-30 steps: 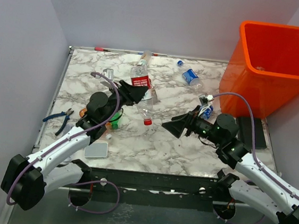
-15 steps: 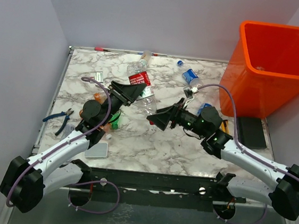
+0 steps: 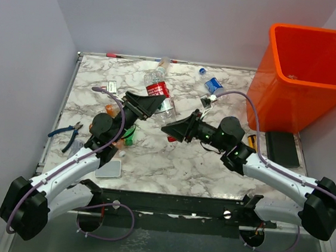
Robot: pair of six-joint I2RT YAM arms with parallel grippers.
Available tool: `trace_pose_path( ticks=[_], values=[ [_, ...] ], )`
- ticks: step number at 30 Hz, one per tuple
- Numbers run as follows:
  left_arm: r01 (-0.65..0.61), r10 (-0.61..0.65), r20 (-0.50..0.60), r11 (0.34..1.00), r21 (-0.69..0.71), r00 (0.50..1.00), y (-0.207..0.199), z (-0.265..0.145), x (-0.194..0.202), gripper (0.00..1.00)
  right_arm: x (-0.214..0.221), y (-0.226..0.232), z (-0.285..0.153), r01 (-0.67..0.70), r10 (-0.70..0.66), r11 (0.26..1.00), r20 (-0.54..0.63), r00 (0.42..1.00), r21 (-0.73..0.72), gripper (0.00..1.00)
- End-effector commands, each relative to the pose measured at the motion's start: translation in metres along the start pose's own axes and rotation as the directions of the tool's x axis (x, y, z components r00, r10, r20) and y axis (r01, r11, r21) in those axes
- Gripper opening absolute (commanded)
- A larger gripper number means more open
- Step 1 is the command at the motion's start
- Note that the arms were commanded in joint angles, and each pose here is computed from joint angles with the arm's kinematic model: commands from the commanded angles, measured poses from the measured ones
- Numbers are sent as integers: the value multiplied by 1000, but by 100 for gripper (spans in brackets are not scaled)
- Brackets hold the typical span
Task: Put the plastic bottles in the bin
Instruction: Pick up the plastic bottle at the center of the board.
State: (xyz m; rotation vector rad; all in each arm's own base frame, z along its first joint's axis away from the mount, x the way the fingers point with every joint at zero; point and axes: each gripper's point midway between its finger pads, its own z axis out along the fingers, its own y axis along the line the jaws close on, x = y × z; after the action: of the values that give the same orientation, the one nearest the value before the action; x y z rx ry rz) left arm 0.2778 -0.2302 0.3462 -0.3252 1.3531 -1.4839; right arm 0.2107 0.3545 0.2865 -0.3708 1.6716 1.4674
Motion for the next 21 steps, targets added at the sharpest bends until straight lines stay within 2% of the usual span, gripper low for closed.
trace_pose_path(
  ticks=[1,3,4,6,8,10,11,12,13,16,17,18,21],
  values=[
    [-45,46,-15,997,57,999,-12,-5,2,73,-6,15,-1,10,-10,999,8,1000,-51,37],
    [-60,62,-17,996,61,998,-13,-6,2,85,-7,19,-5,16,-15,998,9,1000,-58,32],
    [-71,72,-17,996,60,997,-13,-6,2,97,-8,20,-7,19,-18,998,12,1000,-54,31],
    [-114,114,-7,993,40,993,-12,-7,-1,99,-12,21,-14,27,-27,999,20,999,-29,28],
    [-205,206,21,978,-33,978,-7,-9,-14,99,-17,17,-24,58,-59,998,17,998,35,27],
    [-333,345,73,933,-135,936,-8,-14,-40,99,-21,10,-38,89,-90,988,-4,996,128,26],
    [-420,440,84,889,-183,894,-8,-18,-53,99,-21,5,-46,102,-99,979,-26,995,176,25],
    [-532,553,74,823,-198,830,-10,-22,-61,99,-19,0,-54,111,-101,969,-55,993,220,24],
    [-649,667,45,737,-188,744,-14,-26,-65,99,-18,-3,-61,117,-98,960,-87,991,255,24],
    [-902,901,-63,422,-96,428,-16,-34,-65,99,-11,-9,-80,123,-65,937,-183,981,328,24],
    [-946,942,-89,320,-52,324,-15,-37,-62,99,-8,-10,-85,128,-54,931,-219,974,342,24],
    [-986,981,-107,166,20,163,-12,-40,-56,99,-5,-10,-89,132,-41,925,-250,967,358,24],
    [-957,978,-104,-153,246,-183,7,-49,-18,99,4,-13,-97,151,-4,908,-352,936,392,24]
  ],
)
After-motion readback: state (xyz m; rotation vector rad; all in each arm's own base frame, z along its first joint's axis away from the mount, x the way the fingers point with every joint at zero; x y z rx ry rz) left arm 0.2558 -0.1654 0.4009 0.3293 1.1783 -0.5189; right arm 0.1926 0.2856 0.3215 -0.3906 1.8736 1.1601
